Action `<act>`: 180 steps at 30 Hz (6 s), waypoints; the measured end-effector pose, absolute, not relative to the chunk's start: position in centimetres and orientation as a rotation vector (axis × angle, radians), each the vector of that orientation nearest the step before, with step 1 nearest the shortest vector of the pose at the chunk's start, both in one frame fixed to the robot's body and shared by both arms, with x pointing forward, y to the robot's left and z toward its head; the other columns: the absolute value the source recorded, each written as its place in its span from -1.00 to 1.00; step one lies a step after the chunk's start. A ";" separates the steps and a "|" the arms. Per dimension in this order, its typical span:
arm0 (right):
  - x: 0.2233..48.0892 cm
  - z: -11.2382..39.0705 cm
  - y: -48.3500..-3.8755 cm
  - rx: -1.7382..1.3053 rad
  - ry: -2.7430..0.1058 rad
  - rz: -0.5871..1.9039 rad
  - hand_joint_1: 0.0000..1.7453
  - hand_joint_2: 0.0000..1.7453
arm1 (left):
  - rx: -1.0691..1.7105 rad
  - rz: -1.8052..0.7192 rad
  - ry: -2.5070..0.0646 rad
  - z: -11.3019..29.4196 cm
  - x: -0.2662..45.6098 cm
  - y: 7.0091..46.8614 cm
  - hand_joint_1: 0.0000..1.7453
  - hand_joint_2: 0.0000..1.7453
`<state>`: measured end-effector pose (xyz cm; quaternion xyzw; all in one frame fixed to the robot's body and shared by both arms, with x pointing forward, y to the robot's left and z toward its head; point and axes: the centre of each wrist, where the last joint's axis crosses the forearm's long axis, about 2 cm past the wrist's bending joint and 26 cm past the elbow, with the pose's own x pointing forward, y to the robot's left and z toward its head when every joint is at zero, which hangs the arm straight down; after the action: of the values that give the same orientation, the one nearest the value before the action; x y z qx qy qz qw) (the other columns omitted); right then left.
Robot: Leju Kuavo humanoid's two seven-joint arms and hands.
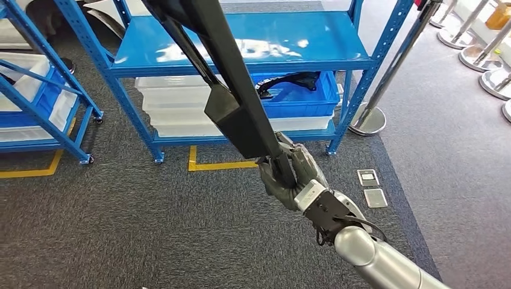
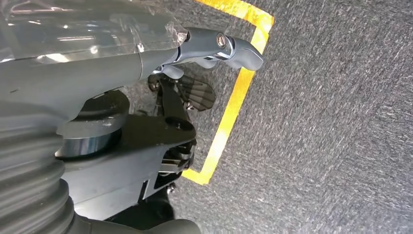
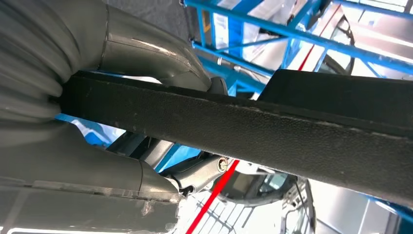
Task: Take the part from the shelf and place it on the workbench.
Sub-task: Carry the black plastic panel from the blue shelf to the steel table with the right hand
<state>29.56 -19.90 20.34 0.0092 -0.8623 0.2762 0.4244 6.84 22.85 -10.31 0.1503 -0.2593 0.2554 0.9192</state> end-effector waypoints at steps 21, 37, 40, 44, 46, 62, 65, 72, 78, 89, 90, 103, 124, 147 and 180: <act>29.3 20.3 -19.8 -0.006 -2.148 0.694 1.00 1.00 | 0.303 0.494 -0.534 -10.3 6.8 23.1 -1.00 1.00; 28.4 19.8 -20.3 -0.052 -2.129 0.676 1.00 1.00 | 0.278 0.474 -0.538 -10.4 6.8 23.2 -1.00 1.00; 28.3 19.8 -20.3 -0.054 -2.131 0.676 1.00 1.00 | 0.276 0.474 -0.533 -10.4 6.7 23.3 -1.00 1.00; 28.2 19.9 -20.2 -0.050 -2.146 0.677 1.00 1.00 | 0.273 0.475 -0.525 -10.4 6.8 23.4 -1.00 1.00; 28.1 19.8 -20.2 -0.042 -2.152 0.683 1.00 1.00 | 0.271 0.475 -0.519 -10.4 6.8 23.4 -1.00 1.00; 28.0 19.8 -19.9 -0.023 -2.158 0.682 1.00 1.00 | 0.270 0.465 -0.515 -10.4 6.7 23.5 -1.00 1.00; 28.0 19.8 -19.9 -0.023 -2.157 0.682 1.00 1.00 | 0.270 0.464 -0.515 -10.4 6.7 23.5 -1.00 1.00; 28.0 19.9 -19.8 -0.020 -2.163 0.680 1.00 1.00 | 0.272 0.463 -0.512 -10.5 6.6 23.6 -1.00 1.00; 28.1 20.1 -19.7 -0.016 -2.173 0.683 1.00 1.00 | 0.266 0.460 -0.507 -10.5 6.7 23.7 -1.00 1.00; 28.1 21.0 -19.6 -0.047 -2.191 0.681 1.00 1.00 | 0.262 0.441 -0.484 -10.5 6.5 23.7 -1.00 1.00; 28.0 21.0 -19.7 -0.049 -2.190 0.678 1.00 1.00 | 0.262 0.440 -0.486 -10.5 6.6 23.7 -1.00 1.00; 27.7 21.3 -19.6 -0.048 -2.200 0.690 1.00 1.00 | 0.252 0.439 -0.476 -10.5 6.6 23.7 -1.00 1.00; 27.7 21.7 -19.0 -0.006 -2.228 0.700 1.00 1.00 | 0.241 0.466 -0.454 -10.5 6.6 23.7 -1.00 1.00; 28.0 22.8 -18.0 0.060 -2.264 0.746 1.00 1.00 | 0.226 0.486 -0.445 -10.5 6.5 23.7 -1.00 1.00; 27.7 23.4 -16.2 0.194 -2.297 0.827 1.00 1.00 | 0.206 0.477 -0.429 -10.5 6.5 23.9 -1.00 1.00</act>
<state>27.69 -16.17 23.37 0.0745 -0.8823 0.3176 0.3392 6.47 23.86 -10.53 0.1009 -0.2107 0.2338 0.9438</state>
